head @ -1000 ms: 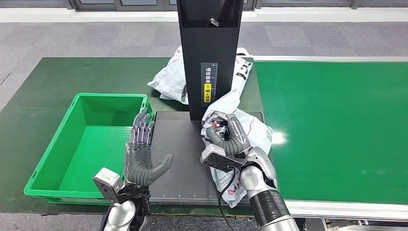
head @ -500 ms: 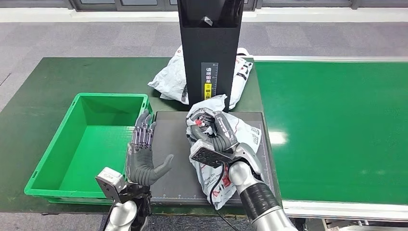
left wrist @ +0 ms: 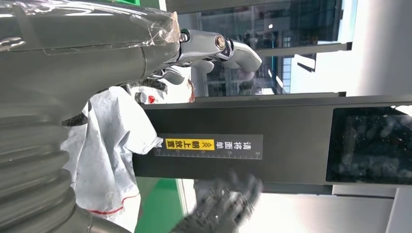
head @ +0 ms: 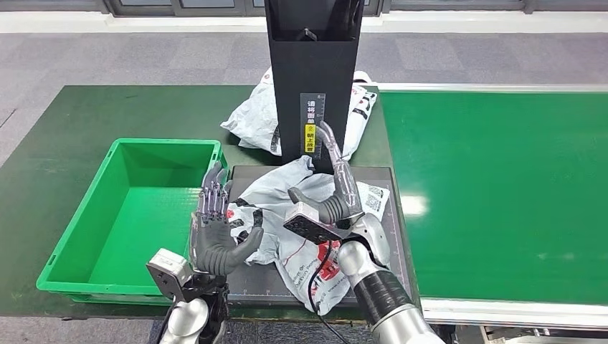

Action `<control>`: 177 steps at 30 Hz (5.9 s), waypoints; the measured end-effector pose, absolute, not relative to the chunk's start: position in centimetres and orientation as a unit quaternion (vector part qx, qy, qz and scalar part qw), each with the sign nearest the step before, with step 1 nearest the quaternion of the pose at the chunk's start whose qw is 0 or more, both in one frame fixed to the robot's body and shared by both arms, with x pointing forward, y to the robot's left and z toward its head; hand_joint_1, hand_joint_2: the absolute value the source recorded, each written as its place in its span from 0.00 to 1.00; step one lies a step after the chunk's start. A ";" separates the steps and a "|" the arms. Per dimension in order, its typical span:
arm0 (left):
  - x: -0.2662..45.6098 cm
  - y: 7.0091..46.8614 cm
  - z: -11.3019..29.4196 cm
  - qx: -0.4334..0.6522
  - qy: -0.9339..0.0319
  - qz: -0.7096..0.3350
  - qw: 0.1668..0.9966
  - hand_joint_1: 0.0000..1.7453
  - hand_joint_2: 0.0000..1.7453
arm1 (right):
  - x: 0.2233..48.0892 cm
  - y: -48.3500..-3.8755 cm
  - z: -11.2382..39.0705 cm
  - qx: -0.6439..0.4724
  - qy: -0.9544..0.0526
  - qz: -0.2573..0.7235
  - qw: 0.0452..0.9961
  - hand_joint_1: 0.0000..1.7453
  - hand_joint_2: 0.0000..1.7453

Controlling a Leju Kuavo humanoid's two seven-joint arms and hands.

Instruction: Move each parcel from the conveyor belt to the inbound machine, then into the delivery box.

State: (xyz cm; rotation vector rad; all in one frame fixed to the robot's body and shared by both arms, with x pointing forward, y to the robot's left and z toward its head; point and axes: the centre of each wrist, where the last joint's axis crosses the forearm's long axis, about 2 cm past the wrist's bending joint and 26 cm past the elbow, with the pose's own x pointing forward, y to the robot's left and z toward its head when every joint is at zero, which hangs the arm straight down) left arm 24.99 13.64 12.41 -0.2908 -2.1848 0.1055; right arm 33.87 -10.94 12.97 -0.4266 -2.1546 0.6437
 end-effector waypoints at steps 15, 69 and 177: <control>28.6 9.1 11.6 -0.012 -0.881 -0.228 0.414 0.00 1.00 | 29.2 -18.2 23.2 -0.369 -0.917 0.040 0.146 0.00 1.00; 30.9 11.8 14.7 0.481 -0.747 -0.334 0.314 1.00 1.00 | 26.2 -22.3 27.4 -0.434 -0.898 -0.025 0.066 0.00 1.00; 27.5 23.5 16.1 -0.199 -0.919 0.109 0.322 0.00 1.00 | 26.0 -28.6 21.0 -0.615 -0.753 0.138 0.189 0.00 1.00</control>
